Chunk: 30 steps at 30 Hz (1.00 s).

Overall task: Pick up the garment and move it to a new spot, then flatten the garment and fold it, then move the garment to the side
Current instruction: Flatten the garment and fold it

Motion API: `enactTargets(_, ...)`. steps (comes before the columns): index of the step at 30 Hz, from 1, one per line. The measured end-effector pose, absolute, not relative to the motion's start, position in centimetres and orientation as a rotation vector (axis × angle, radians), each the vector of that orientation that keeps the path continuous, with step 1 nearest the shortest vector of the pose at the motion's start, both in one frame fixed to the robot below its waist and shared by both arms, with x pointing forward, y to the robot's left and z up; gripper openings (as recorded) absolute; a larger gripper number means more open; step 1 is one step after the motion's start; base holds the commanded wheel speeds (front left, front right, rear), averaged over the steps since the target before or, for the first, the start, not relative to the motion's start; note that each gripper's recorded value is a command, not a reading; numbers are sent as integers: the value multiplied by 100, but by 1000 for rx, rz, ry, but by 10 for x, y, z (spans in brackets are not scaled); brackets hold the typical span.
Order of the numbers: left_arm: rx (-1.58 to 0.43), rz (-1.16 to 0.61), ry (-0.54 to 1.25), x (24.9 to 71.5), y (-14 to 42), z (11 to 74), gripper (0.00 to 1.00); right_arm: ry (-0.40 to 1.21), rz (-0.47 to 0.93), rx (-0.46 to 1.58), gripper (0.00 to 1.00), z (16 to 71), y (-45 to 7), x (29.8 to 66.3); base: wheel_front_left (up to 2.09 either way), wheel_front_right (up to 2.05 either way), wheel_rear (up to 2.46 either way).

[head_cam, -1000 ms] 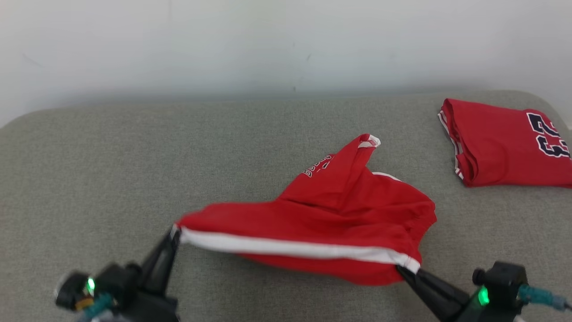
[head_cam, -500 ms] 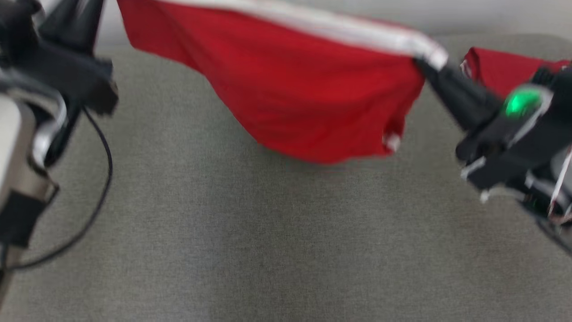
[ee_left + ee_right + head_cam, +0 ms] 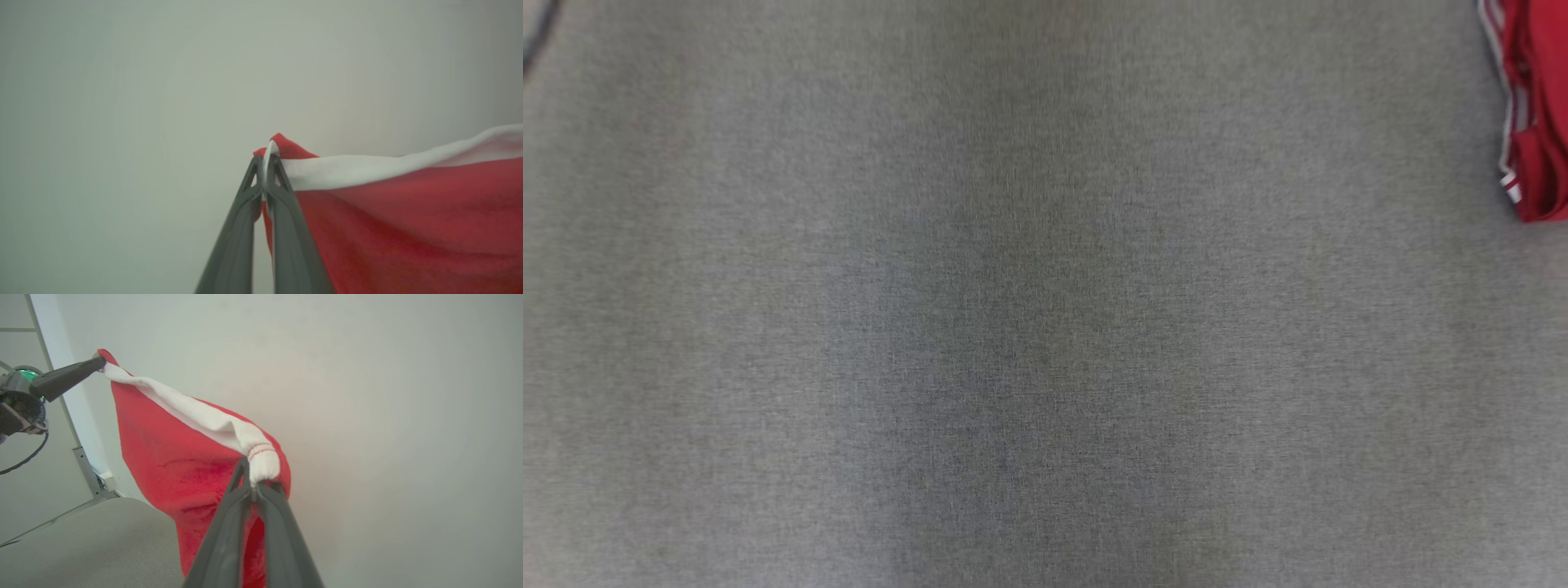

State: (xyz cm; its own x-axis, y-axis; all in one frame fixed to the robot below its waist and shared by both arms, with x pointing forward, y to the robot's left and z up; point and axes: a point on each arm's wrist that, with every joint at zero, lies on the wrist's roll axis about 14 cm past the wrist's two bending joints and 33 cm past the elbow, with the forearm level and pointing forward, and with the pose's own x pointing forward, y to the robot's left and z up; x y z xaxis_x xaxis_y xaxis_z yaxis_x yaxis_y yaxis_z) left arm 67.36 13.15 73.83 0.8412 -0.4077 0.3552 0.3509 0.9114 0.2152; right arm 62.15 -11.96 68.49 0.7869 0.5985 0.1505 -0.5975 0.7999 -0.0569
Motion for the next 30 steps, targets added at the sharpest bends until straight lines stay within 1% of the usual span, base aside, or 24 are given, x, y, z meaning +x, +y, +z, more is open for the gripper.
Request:
enactTargets(7, 120, -387, -438, 704, 129, 745, 0, -145, 614, -50, 0, 684, -116, 663, 0, 0, 0)
enactTargets(13, 126, -394, -389, 718, 126, 714, 0, -115, 610, -60, 0, 668, -114, 679, 0, 0, 0)
enactTargets(18, 125, -401, -386, 716, 129, 709, 0, -85, 616, -62, 0, 654, -115, 678, 0, 0, 0)
enactTargets(24, 77, -417, -363, 704, 132, 694, 0, -65, 620, -43, 0, 642, -120, 668, 0, 0, 0)
enactTargets(26, 55, -429, -328, 691, 134, 675, 0, -40, 635, -12, 0, 627, -120, 653, 0, 0, 0)
enactTargets(30, -9, -435, -325, 672, 134, 666, 0, -11, 647, 31, 0, 611, -122, 633, 0, 0, 0)
